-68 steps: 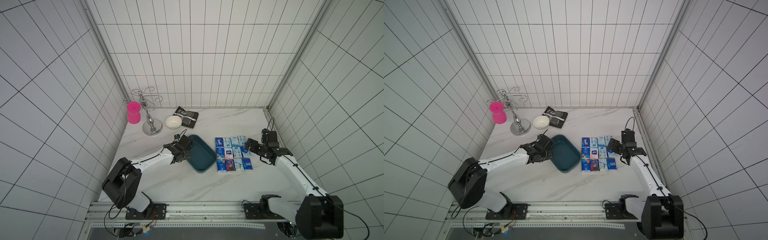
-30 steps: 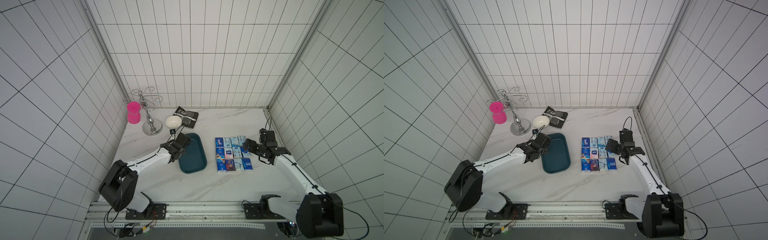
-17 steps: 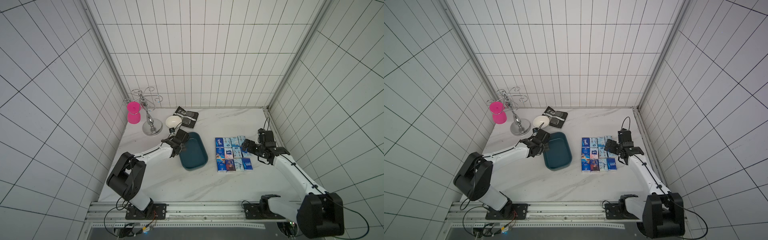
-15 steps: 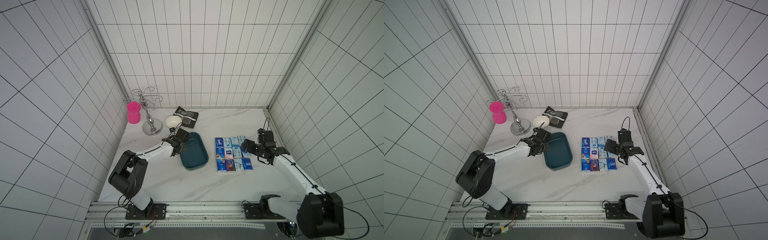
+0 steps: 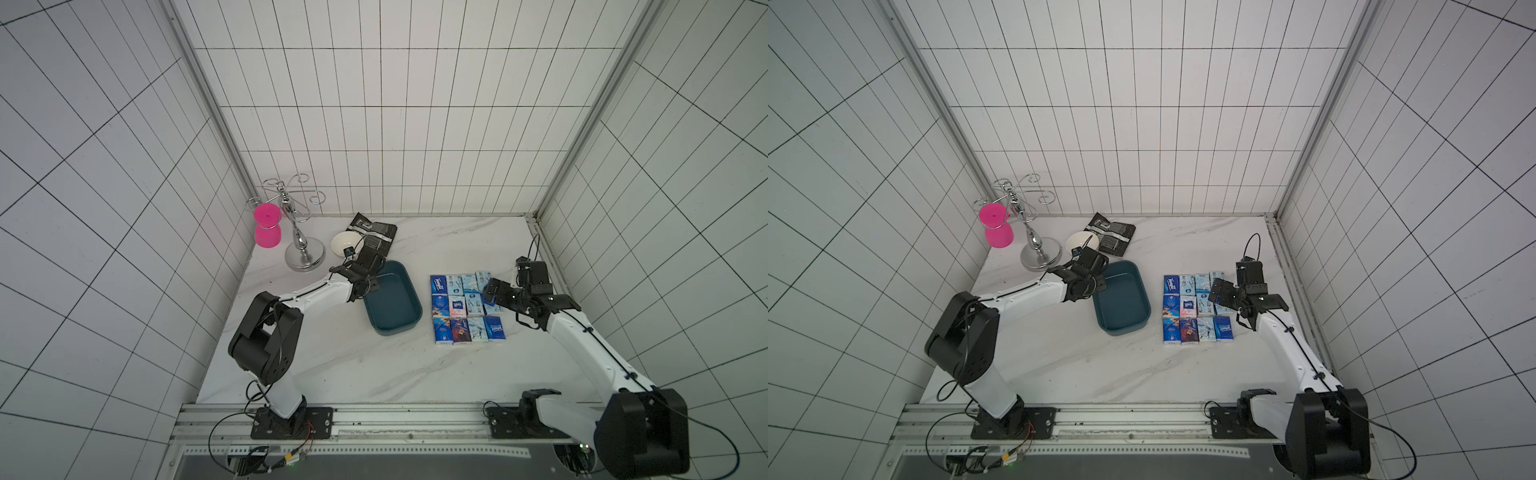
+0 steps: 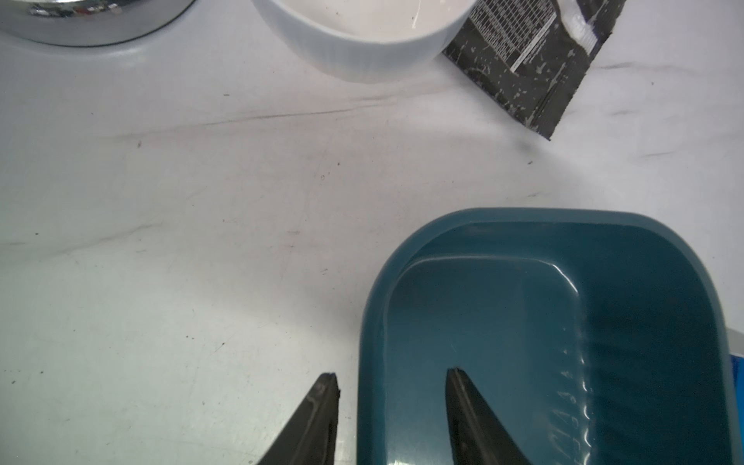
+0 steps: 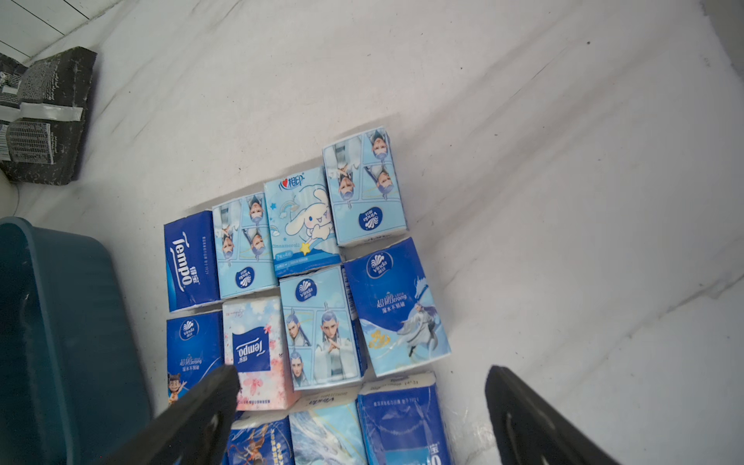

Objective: Take the pocket tissues out of the storage box
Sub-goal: Adjust the storage box at the center of the board, then reset both arms

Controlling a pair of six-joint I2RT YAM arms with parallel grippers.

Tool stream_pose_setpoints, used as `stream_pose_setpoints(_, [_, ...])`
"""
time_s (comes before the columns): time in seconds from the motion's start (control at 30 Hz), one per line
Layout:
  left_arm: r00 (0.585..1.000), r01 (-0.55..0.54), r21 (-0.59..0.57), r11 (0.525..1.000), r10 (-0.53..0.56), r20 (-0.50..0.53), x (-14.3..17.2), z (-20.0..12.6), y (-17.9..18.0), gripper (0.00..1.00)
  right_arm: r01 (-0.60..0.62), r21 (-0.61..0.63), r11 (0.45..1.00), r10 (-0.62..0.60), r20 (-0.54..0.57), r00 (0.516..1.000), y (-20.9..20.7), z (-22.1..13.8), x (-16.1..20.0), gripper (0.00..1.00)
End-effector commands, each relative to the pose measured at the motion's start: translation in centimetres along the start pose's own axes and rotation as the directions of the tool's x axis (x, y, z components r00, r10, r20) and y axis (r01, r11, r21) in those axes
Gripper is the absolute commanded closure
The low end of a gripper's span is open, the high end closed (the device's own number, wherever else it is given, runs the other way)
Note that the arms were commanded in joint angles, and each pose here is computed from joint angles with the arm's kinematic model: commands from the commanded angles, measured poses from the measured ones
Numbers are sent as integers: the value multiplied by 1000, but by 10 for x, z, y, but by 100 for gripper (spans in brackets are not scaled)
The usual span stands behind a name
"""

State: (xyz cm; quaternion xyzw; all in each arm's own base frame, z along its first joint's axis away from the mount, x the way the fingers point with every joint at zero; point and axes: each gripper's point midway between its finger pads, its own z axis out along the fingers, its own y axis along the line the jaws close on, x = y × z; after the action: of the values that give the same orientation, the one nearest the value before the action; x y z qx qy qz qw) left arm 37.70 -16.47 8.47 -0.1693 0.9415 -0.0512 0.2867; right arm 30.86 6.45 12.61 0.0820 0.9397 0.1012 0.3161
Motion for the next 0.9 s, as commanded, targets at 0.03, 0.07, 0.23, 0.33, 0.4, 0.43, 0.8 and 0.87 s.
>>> stream_pose_setpoints(0.03, [996, 7, -2, 1000, -6, 94, -29, -38, 6, 43, 21, 34, 999, -21, 1, 1000, -5, -2, 1, 1])
stream_pose_setpoints(0.07, [994, 7, -3, 1000, -7, 108, -33, -46, 8, 41, 19, 38, 999, -19, 4, 1000, -5, -2, 0, 1])
stream_pose_setpoints(0.23, [985, 10, -24, 1000, -6, 172, -44, -73, 24, 24, 16, 62, 998, -18, 43, 999, -7, -5, -12, 1])
stream_pose_setpoints(0.33, [958, 64, -103, 993, -32, 284, -58, -83, 49, 2, 19, 109, 994, -34, 131, 991, -14, -9, -29, 1])
stream_pose_setpoints(0.4, [941, 124, -128, 984, -76, 329, -64, -83, 64, 2, 14, 173, 985, -49, 200, 979, -25, -14, -46, 1])
stream_pose_setpoints(0.43, [937, 142, -139, 980, -87, 338, -65, -83, 69, 2, 12, 188, 982, -54, 223, 973, -29, -16, -53, 1])
stream_pose_setpoints(0.8, [831, 287, -193, 938, -143, 538, -95, -106, 125, 1, 12, 298, 955, -165, 497, 852, -88, -11, -81, 1])
stream_pose_setpoints(0.87, [821, 280, -151, 948, -155, 549, -95, -103, 120, 1, -26, 306, 952, -139, 504, 852, -100, -1, -81, 1])
